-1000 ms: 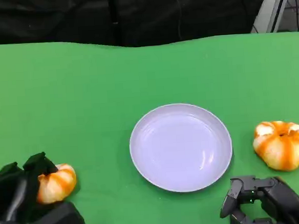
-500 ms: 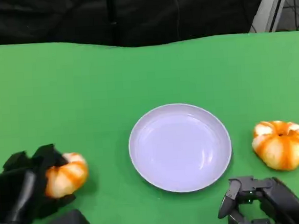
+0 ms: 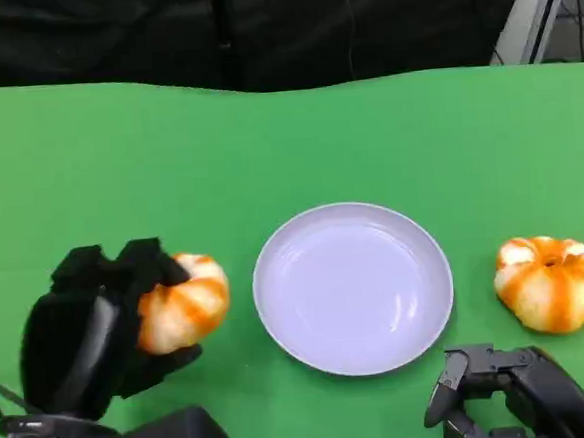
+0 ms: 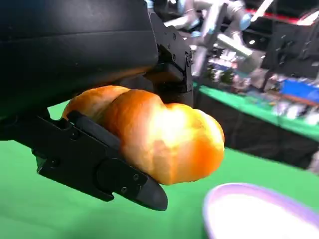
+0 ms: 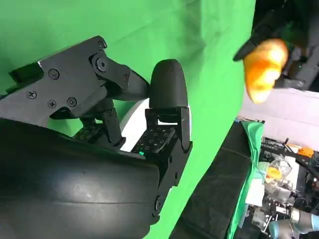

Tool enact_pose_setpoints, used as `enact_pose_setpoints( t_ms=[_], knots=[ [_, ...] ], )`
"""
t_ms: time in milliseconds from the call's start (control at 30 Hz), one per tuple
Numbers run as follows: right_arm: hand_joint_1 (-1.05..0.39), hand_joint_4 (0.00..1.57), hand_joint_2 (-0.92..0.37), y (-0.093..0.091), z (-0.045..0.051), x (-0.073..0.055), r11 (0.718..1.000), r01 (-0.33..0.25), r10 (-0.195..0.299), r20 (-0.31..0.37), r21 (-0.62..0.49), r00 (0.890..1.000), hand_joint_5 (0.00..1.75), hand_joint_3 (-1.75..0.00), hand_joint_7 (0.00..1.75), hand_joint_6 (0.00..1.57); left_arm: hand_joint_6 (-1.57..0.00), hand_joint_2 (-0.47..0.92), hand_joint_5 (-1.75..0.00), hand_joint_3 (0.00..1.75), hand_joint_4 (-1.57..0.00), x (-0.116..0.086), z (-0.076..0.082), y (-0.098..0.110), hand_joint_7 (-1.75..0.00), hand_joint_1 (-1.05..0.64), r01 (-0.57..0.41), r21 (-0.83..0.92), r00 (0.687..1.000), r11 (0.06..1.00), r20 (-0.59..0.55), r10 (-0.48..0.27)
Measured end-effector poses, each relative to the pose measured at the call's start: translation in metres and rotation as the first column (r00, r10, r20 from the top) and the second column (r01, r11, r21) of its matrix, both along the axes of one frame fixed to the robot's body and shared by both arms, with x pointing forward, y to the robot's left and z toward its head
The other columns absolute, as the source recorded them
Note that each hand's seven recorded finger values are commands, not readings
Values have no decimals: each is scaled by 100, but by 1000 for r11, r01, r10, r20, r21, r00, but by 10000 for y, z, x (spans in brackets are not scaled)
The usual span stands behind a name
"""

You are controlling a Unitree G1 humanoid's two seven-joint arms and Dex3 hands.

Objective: Grasp the bread from the table and place it into the plate.

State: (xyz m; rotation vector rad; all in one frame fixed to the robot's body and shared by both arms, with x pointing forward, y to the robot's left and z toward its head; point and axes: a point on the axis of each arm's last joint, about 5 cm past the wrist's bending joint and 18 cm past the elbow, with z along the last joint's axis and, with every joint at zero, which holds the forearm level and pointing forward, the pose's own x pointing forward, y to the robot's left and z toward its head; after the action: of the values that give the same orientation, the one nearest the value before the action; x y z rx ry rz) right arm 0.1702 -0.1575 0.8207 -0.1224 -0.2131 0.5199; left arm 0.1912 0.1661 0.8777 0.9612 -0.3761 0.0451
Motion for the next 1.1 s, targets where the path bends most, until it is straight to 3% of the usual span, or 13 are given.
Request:
enact_pose_setpoints(
  t_ms=[367,600,1100],
  knots=[
    [-13,82,-64,7,1,0,1000,-5,5,1,-3,1000,145,-92,115,85,-50,81,-175,0,-63,171,46,-493,-175,-5,158,-45,987,986,1,-159],
    [-14,82,-64,11,2,1,1000,-4,4,2,1,1000,145,-90,114,85,-48,82,-175,1,-62,240,13,-633,-175,-12,202,-49,979,978,-17,-203],
    [-14,81,-60,19,7,-1,1000,0,0,6,2,1000,145,-97,115,86,-48,81,-175,0,-61,512,66,-994,-175,-6,327,-27,941,945,-84,-328]
  ],
)
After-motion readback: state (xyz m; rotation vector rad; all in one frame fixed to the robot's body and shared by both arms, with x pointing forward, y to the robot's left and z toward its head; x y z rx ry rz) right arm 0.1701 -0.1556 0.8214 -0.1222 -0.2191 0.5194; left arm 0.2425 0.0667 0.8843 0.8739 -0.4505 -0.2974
